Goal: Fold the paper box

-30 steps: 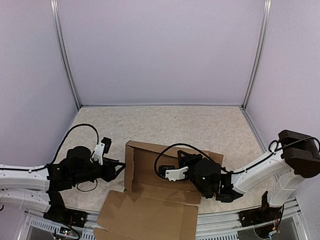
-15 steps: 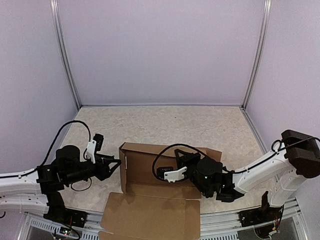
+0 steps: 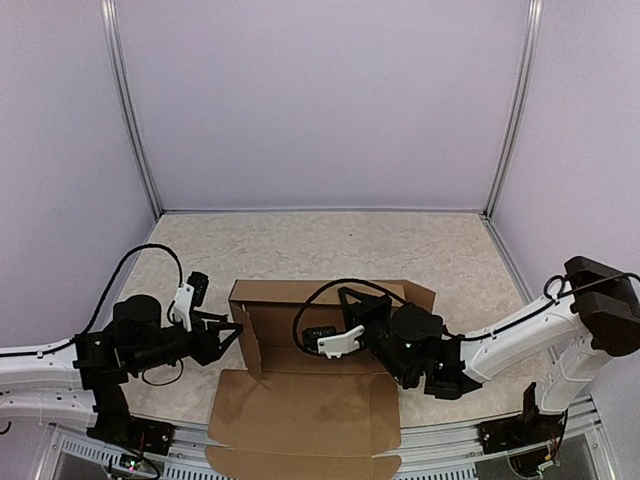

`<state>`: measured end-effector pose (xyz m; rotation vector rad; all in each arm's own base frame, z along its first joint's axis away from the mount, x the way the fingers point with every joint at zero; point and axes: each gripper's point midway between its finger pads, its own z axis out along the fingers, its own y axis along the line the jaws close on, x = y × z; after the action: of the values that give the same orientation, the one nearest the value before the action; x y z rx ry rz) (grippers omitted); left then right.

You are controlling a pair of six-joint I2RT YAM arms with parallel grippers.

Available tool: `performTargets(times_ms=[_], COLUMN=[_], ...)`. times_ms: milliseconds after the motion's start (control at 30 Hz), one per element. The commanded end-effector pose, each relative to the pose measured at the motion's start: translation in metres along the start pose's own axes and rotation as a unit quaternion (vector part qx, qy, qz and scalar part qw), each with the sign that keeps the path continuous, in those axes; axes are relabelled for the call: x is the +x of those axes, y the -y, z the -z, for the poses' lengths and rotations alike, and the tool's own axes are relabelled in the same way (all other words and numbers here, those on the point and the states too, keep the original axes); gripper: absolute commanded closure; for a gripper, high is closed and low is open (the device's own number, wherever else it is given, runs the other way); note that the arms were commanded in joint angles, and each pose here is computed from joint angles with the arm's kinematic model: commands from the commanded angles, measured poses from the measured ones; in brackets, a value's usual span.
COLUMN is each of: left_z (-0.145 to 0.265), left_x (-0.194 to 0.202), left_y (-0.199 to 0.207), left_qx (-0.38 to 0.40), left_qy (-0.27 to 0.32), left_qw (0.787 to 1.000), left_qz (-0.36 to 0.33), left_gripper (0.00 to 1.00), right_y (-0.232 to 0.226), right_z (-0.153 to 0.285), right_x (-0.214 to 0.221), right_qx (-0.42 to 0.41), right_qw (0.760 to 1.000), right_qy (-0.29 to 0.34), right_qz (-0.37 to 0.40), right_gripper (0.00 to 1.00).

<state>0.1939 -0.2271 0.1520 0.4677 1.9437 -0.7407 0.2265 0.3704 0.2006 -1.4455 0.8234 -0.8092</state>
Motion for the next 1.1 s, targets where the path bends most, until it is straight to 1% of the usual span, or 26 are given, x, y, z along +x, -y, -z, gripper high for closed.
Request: performTargets(times_ms=[0, 333, 533, 767, 1067], left_z=[-0.003, -0.01, -0.017, -0.027, -0.046], left_x=[0.002, 0.0, -0.006, -0.012, -0.018], left_y=[-0.003, -0.011, -0.014, -0.009, 0.005], left_qx=[-0.021, -0.11, -0.14, -0.142, -0.137], left_qy=[0.0, 0.004, 0.016, 0.03, 0.03], left_qw=[1.0, 0.992, 0.987, 0.986, 0.985], left_qz=[-0.021, -0.07, -0.08, -0.085, -0.097], left_gripper=[0.52, 0.5, 0.5, 0.5, 0.51], right_y=[0.008, 0.001, -0.002, -0.002, -0.019], right_z=[-0.001, 0.002, 0.006, 0.011, 0.011], right_x=[-0.013, -0.009, -0.005, 0.0, 0.0], right_qx=[-0.006, -0.054, -0.07, -0.082, -0.099], right_qw=[1.0, 0.998, 0.996, 0.993, 0.989], right_qy=[0.016, 0.015, 0.008, 0.003, -0.009], right_qz=[-0.002, -0.033, -0.052, -0.085, -0.11], right_gripper=[1.0, 1.0, 1.0, 1.0, 1.0])
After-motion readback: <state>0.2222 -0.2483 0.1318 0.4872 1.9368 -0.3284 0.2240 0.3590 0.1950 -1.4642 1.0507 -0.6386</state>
